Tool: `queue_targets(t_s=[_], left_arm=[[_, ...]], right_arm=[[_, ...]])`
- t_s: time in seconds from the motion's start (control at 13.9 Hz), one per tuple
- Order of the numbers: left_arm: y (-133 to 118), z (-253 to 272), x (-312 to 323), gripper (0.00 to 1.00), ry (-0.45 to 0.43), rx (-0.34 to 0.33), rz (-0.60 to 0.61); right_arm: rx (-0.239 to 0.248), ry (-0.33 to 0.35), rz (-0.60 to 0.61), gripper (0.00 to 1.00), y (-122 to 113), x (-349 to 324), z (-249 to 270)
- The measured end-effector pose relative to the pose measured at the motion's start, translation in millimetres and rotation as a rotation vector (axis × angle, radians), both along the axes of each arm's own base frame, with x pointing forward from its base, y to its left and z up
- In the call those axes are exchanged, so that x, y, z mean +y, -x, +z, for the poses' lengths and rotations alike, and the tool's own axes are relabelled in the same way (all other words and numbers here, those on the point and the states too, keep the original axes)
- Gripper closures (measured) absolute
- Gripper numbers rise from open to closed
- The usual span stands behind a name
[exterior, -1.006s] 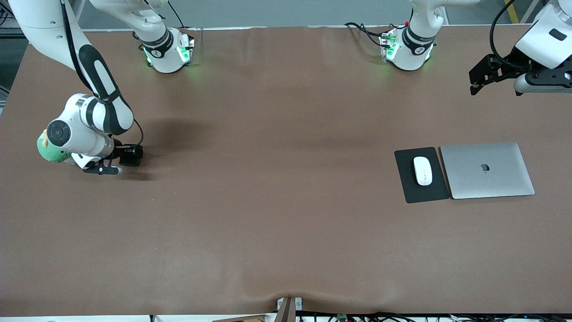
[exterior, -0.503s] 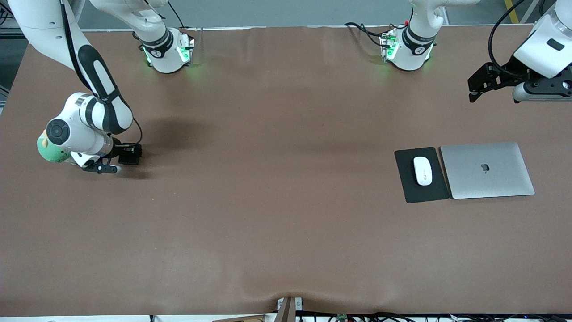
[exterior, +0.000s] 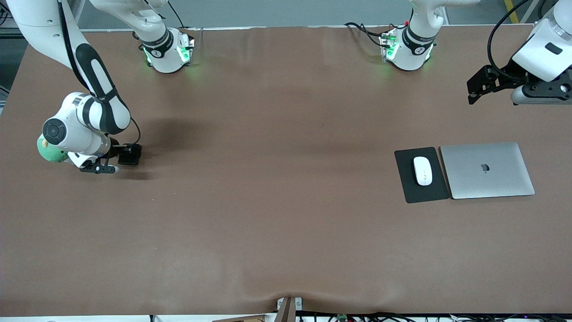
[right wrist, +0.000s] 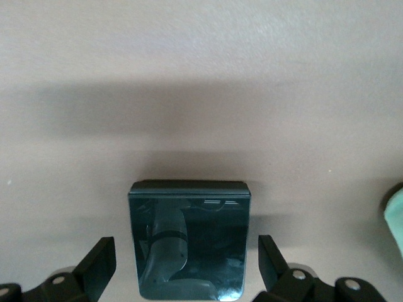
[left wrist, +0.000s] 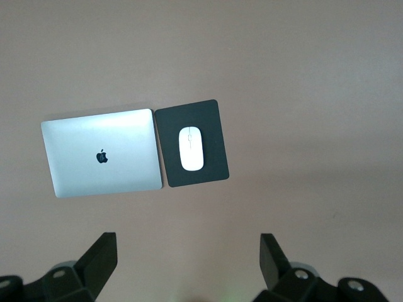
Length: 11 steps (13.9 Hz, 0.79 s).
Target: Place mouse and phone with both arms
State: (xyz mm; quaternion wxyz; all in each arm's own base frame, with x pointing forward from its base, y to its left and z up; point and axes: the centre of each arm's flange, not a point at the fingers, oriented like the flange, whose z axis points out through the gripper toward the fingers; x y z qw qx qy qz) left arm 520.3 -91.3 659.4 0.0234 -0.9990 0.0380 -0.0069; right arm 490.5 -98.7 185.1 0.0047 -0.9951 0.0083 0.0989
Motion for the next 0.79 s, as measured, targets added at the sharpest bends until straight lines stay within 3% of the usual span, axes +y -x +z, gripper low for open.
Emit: queue_targets(t_s=[0.36, 0.65, 0.79], left_arm=[[-0.2, 3.5, 1.5, 0.0, 0.001, -0.007, 0.003], [4.7, 9.7, 8.2, 0.0, 0.0, -0.004, 0.014], [8.0, 13.9, 10.8, 0.0, 0.0, -0.006, 0.019]], right_arm=[[0.096, -0.044, 0.021, 0.0, -34.7, -15.9, 57.0], [0.118, -0.029, 0.045, 0.0, -54.7, -26.4, 98.8], [0.108, -0.039, 0.048, 0.0, -58.4, -27.4, 126.0]])
